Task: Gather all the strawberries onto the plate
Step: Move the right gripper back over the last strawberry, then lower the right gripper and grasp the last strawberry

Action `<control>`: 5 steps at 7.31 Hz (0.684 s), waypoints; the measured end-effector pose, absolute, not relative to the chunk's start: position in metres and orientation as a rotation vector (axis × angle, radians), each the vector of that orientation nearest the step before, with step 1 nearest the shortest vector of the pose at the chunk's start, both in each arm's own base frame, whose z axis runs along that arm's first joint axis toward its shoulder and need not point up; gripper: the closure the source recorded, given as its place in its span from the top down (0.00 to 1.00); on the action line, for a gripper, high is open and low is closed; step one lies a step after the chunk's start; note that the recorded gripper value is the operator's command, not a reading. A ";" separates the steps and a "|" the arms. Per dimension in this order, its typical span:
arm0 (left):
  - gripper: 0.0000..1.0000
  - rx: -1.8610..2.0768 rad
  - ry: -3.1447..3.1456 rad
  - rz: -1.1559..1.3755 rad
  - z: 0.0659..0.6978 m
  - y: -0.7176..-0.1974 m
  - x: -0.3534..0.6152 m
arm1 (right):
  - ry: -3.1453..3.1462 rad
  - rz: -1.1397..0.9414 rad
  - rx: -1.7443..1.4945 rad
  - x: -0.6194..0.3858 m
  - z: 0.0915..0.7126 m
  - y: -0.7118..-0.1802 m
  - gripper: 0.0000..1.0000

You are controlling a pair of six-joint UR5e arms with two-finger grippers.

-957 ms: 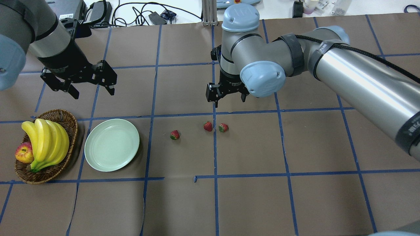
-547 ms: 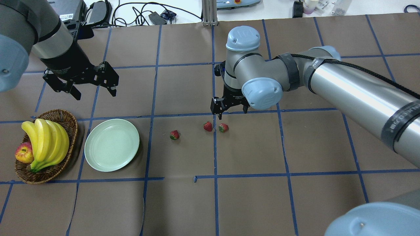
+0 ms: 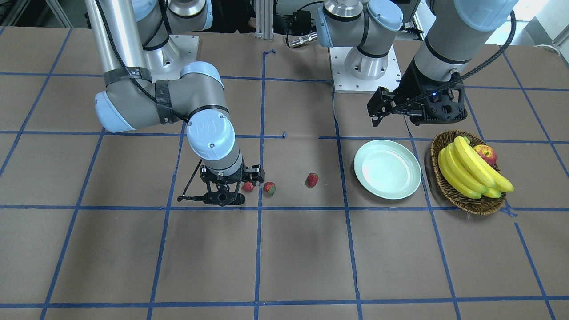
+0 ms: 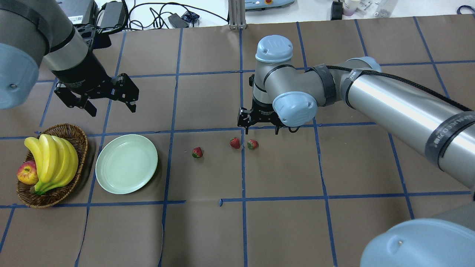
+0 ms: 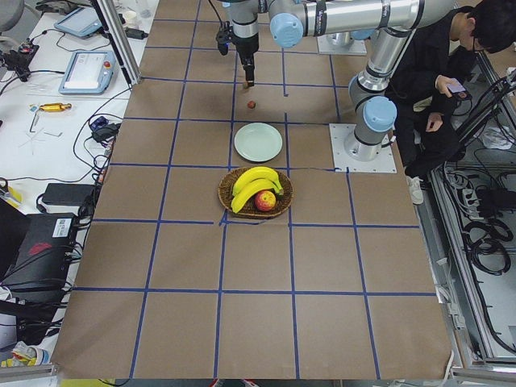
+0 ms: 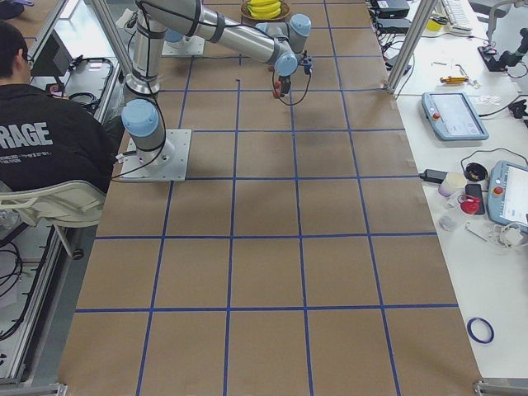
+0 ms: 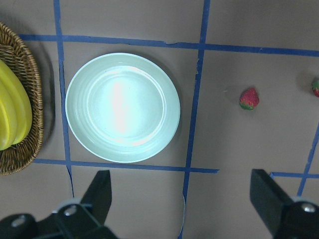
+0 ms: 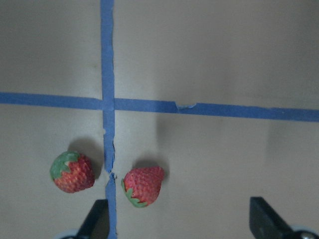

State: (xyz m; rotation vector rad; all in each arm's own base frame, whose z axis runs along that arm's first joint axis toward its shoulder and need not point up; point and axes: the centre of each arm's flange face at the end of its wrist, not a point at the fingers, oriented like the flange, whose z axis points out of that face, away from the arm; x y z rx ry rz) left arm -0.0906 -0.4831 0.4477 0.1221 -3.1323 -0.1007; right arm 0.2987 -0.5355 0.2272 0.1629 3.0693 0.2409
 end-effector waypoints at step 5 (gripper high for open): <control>1.00 0.137 -3.133 -0.058 0.459 -0.479 -0.093 | 2.824 0.374 1.181 0.303 0.216 -0.527 1.00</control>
